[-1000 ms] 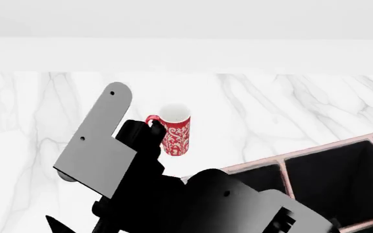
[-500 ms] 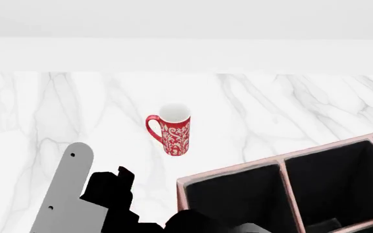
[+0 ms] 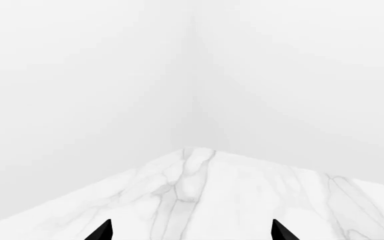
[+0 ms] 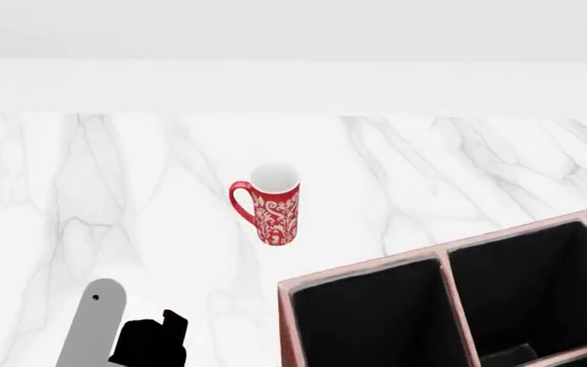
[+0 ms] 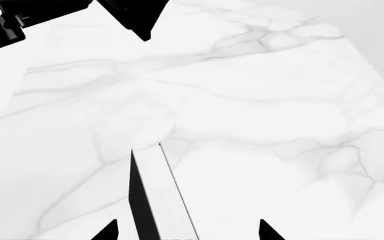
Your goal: Pick up the book and place it in the right compartment of the caddy.
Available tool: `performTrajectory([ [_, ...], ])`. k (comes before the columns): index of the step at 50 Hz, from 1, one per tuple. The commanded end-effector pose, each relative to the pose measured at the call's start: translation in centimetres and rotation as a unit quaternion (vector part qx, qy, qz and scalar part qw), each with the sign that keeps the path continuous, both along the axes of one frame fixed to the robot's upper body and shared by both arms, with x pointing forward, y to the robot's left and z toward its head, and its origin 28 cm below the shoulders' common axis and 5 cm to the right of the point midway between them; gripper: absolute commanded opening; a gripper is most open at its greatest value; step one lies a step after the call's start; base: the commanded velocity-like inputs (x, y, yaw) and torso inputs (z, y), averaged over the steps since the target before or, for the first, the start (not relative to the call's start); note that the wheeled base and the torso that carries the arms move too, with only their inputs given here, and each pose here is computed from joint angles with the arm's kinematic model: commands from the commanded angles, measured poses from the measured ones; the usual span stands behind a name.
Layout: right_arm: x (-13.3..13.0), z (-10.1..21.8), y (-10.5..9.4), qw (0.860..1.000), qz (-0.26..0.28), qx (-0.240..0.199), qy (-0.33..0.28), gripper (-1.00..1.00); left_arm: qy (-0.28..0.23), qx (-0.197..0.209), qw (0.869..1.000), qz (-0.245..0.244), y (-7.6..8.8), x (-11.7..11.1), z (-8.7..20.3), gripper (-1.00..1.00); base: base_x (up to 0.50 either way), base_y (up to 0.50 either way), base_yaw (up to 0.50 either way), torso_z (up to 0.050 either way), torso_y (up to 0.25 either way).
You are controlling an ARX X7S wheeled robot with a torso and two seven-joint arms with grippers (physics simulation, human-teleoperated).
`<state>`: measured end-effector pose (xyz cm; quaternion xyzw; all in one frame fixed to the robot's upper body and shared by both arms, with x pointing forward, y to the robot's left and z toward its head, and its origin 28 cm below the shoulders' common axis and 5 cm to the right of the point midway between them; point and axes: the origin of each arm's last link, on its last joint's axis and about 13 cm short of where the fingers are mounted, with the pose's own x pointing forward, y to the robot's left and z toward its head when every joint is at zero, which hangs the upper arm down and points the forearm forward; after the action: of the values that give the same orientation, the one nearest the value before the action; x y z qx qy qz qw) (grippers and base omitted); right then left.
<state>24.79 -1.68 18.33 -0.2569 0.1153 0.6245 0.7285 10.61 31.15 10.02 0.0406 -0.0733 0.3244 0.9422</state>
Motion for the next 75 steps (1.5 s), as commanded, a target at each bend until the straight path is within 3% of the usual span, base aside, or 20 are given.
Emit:
performTrajectory([
  [1,0.5,-1.4,0.5,1.0,0.002,-0.001,0.008,1.0,0.002,0.006,1.0,0.002,0.1,0.0,-0.1,1.0,0.0,0.0,0.0,0.0,0.0],
  [23,0.0,-2.4,1.5,1.0,0.022,-0.007,0.016,1.0,0.004,0.005,1.0,0.0,0.1,0.2,-0.2,1.0,0.0,0.0,0.0,0.0,0.0],
  [39,1.7,-4.5,0.9,0.999,-0.013,-0.015,0.033,1.0,0.003,0.005,1.0,0.002,0.2,0.0,-0.2,1.0,0.0,0.0,0.0,0.0,0.0],
  [75,2.7,-7.2,2.1,0.997,0.002,-0.028,0.066,1.0,0.004,0.008,1.0,-0.002,0.1,0.0,-0.3,1.0,0.0,0.0,0.0,0.0,0.0],
])
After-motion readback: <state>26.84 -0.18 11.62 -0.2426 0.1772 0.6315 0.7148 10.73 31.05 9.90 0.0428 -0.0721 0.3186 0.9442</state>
